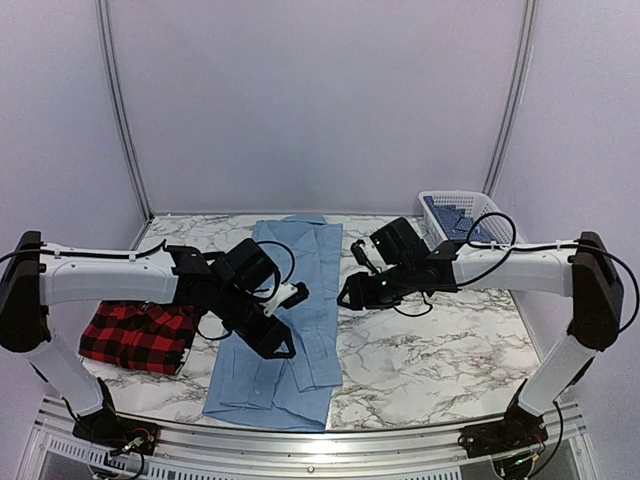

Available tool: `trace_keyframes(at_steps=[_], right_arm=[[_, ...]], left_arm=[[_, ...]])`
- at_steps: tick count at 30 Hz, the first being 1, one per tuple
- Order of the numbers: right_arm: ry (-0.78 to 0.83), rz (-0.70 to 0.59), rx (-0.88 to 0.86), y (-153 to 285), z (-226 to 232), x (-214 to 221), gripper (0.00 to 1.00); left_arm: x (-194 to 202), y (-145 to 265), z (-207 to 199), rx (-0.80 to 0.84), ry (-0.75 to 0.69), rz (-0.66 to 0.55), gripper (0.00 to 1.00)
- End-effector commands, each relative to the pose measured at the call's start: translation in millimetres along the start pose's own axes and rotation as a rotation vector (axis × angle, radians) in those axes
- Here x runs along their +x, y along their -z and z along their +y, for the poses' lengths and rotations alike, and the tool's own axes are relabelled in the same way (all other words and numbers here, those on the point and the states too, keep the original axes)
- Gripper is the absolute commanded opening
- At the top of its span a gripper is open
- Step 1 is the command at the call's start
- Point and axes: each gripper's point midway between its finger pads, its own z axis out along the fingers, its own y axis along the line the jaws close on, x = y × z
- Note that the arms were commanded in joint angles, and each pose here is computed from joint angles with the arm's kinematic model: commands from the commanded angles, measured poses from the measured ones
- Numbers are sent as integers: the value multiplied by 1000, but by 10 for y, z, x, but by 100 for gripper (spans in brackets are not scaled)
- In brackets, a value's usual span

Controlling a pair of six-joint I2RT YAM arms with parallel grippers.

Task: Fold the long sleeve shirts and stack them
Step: Fold the sleeve of the rectangle-folded shirt, then adjust the sleeve of the rectangle-folded shirt.

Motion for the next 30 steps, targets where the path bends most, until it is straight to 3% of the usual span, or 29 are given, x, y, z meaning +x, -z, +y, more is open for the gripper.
trace_keyframes(at_steps=[1, 10, 18, 30], right_arm=[[85, 26, -15, 2, 122, 147, 54], [194, 167, 24, -143, 299, 859, 49], [188, 221, 12, -152, 311, 1226, 49], [126, 249, -79, -235, 388, 1395, 49]], left_arm=[[-21, 168, 116, -82, 83, -68, 53], [81, -169, 118, 17, 451, -113, 45], [183, -349, -31, 29, 491, -100, 45], [299, -662, -157, 19, 497, -20, 42]])
